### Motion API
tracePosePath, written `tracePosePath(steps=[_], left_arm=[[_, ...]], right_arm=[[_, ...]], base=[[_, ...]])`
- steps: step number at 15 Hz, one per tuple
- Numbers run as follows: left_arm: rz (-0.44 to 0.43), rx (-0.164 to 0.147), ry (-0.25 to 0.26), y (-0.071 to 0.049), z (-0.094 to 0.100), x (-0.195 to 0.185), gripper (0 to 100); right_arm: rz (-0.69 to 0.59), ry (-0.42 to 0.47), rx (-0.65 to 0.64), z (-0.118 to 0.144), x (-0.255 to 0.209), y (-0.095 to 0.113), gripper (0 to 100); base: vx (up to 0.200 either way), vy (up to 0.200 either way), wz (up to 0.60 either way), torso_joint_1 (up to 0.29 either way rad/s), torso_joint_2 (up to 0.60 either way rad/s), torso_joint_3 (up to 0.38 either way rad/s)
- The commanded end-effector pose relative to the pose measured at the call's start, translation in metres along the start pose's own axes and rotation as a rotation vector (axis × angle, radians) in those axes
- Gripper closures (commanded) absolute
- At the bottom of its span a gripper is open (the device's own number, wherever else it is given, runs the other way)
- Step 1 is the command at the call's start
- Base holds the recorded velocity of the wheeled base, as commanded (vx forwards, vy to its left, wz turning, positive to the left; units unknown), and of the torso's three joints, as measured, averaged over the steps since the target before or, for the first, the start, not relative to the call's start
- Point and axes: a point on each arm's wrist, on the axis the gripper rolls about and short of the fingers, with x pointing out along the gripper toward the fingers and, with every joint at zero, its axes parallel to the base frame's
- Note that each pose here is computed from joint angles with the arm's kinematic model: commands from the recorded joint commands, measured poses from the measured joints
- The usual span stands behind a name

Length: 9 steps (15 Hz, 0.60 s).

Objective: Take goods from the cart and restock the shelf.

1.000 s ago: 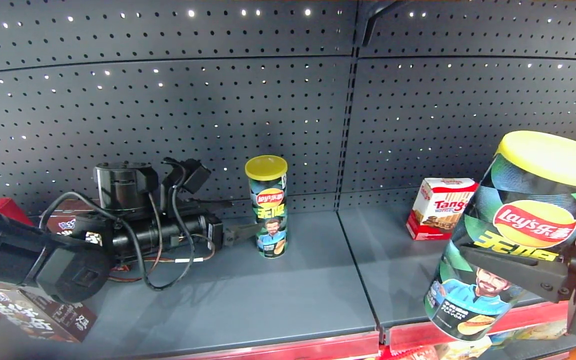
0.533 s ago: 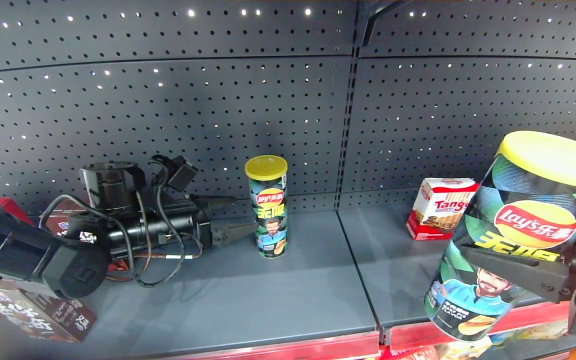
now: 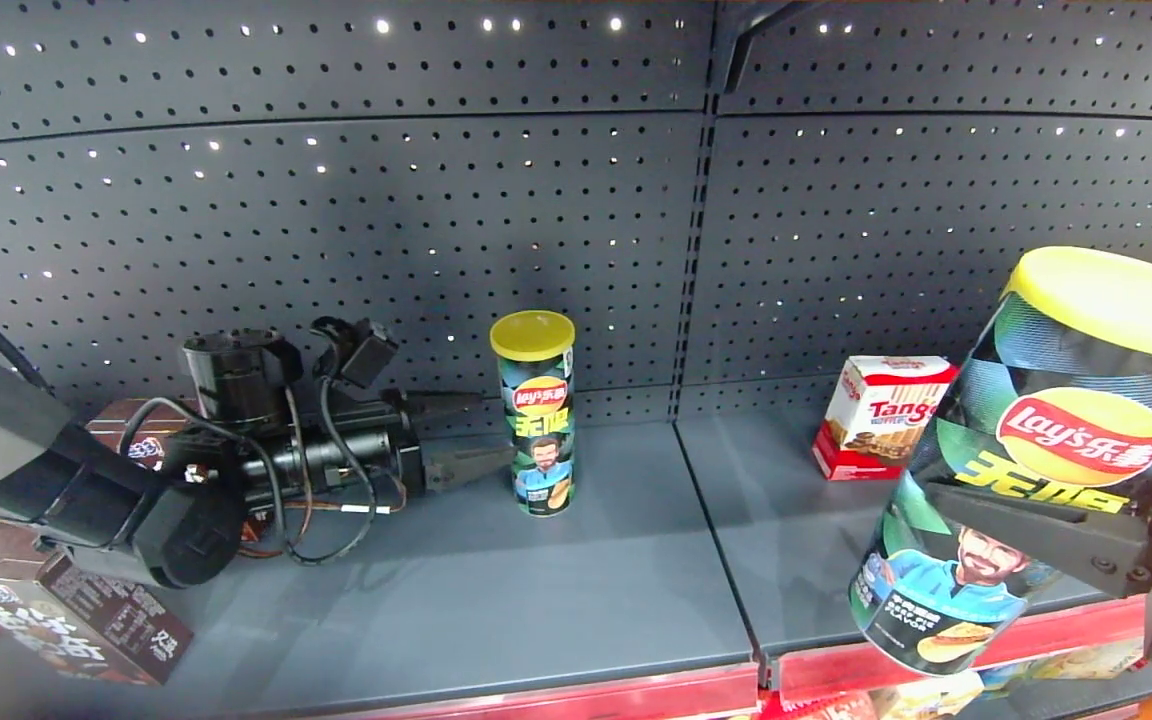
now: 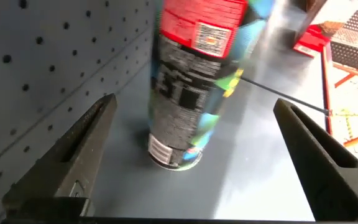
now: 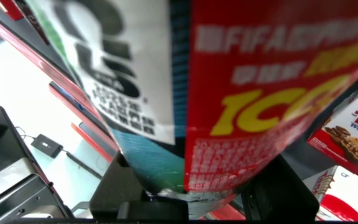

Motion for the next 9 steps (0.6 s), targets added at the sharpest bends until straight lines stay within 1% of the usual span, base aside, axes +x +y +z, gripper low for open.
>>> tracePosePath(steps=[1,3,4,5,8,9], left_arm=[[-0.001,-0.004,0.004,0.007,-0.005,0.005,0],[-0.012,0.014,-0.011,0.010,0.001,0.009,0],[-0.043,0.011,-0.010,0.011,-0.002,0.012,0],[-0.063,0.014,-0.014,0.013,-0.002,0.014,0],[-0.078,0.021,-0.019,0.016,-0.002,0.019,0],[-0.081,0.019,-0.017,0.017,-0.003,0.020,0]], right_arm=[[0.003,-0.001,-0.001,0.002,0.002,0.000,100],[0.003,0.006,0.000,0.001,0.005,0.000,100],[0.003,0.006,0.000,0.001,0.005,0.000,100],[0.003,0.005,0.000,0.002,0.005,-0.001,100],[0.003,-0.001,-0.001,0.004,0.005,-0.001,100],[0.002,-0.003,-0.001,0.005,0.005,-0.001,100]], base=[[0.000,0.000,0.00,0.000,0.00,0.000],[0.000,0.000,0.00,0.000,0.00,0.000],[0.000,0.000,0.00,0.000,0.00,0.000],[0.000,0.000,0.00,0.000,0.00,0.000],[0.000,0.000,0.00,0.000,0.00,0.000],[0.000,0.000,0.00,0.000,0.00,0.000]])
